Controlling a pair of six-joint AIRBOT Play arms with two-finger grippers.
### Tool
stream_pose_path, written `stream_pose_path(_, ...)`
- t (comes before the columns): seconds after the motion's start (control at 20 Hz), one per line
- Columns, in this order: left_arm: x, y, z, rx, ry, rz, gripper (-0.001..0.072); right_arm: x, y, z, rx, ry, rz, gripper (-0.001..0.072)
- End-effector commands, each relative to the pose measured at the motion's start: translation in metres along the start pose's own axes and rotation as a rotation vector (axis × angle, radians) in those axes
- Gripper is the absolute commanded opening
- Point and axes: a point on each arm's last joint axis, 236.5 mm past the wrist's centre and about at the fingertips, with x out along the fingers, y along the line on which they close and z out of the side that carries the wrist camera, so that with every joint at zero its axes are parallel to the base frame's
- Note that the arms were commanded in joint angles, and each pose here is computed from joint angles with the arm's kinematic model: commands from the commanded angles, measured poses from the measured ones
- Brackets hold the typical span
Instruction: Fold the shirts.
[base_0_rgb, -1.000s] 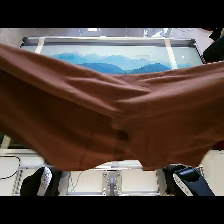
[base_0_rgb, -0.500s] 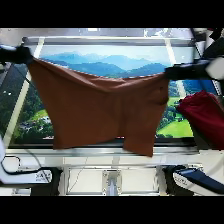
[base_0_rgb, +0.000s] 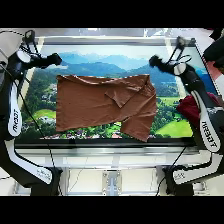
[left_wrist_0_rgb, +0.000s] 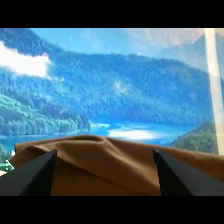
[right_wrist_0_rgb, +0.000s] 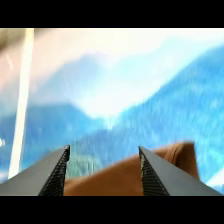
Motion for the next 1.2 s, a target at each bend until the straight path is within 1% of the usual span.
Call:
stream_pose_path(0.0,-0.079,0.019,0.058,-0.047,-0.147,0.02,0.0709,-0.068,-0.009,0.081,-0.059,-0.066,-0.031,0.0483)
stream_pose_path(0.1,-0.164,0.053,0.08,-0.1,-0.201,0.09,0.0709,-0.155,-0.041,0.121,-0.14,-0.06,-0.169,0.0482)
stream_pose_path(0.2,-0.24,0.09,0.073,-0.187,-0.203,0.176,0.0708,-0.243,-0.078,0.136,-0.169,-0.062,-0.339,0.0482)
stream_pose_path(0.3,-0.285,0.113,0.028,-0.285,-0.113,0.242,0.0708,-0.3,-0.106,0.108,-0.195,0.059,-0.442,0.0482)
stream_pose_path(0.4,-0.3,0.132,-0.035,-0.391,-0.057,0.302,0.0707,-0.322,-0.134,0.056,-0.165,0.212,-0.484,0.0482)
stream_pose_path(0.5,-0.294,0.141,-0.121,-0.534,-0.016,0.353,0.0708,-0.313,-0.156,-0.002,-0.052,0.274,-0.463,0.0482)
stream_pose_path(0.55,-0.286,0.139,-0.167,-0.622,0.006,0.365,0.0708,-0.3,-0.163,-0.041,0.023,0.301,-0.428,0.0482)
stream_pose_path(0.65,-0.266,0.118,-0.258,-0.892,0.063,0.347,0.0708,-0.272,-0.169,-0.116,0.178,0.327,-0.359,0.0482)
stream_pose_path(0.7,-0.253,0.101,-0.293,-1.031,0.085,0.306,0.0708,-0.257,-0.169,-0.149,0.297,0.332,-0.324,0.0478)
stream_pose_path(0.75,-0.241,0.085,-0.317,-1.105,0.107,0.26,0.0707,-0.246,-0.166,-0.174,0.391,0.358,-0.283,0.0438)
stream_pose_path(0.8,-0.231,0.073,-0.339,-1.167,0.138,0.225,0.0707,-0.237,-0.161,-0.196,0.473,0.408,-0.244,0.0358)
stream_pose_path(0.85,-0.225,0.063,-0.356,-1.214,0.175,0.202,0.0707,-0.232,-0.154,-0.213,0.501,0.485,-0.194,0.0315)
stream_pose_path(0.9,-0.221,0.055,-0.37,-1.246,0.224,0.187,0.0707,-0.228,-0.145,-0.225,0.504,0.571,-0.124,0.0316)
stream_pose_path(0.95,-0.221,0.046,-0.378,-1.25,0.278,0.163,0.0707,-0.224,-0.14,-0.23,0.514,0.622,-0.076,0.0337)
stream_pose_path(1.0,-0.22,0.043,-0.382,-1.247,0.305,0.15,0.0707,-0.217,-0.141,-0.229,0.53,0.641,-0.054,0.0441)
stream_pose_path(1.05,-0.219,0.042,-0.384,-1.256,0.315,0.15,0.0707,-0.209,-0.147,-0.225,0.541,0.639,-0.053,0.0516)
stream_pose_path(1.15,-0.217,0.047,-0.384,-1.262,0.305,0.163,0.0707,-0.196,-0.164,-0.212,0.534,0.587,-0.089,0.0517)
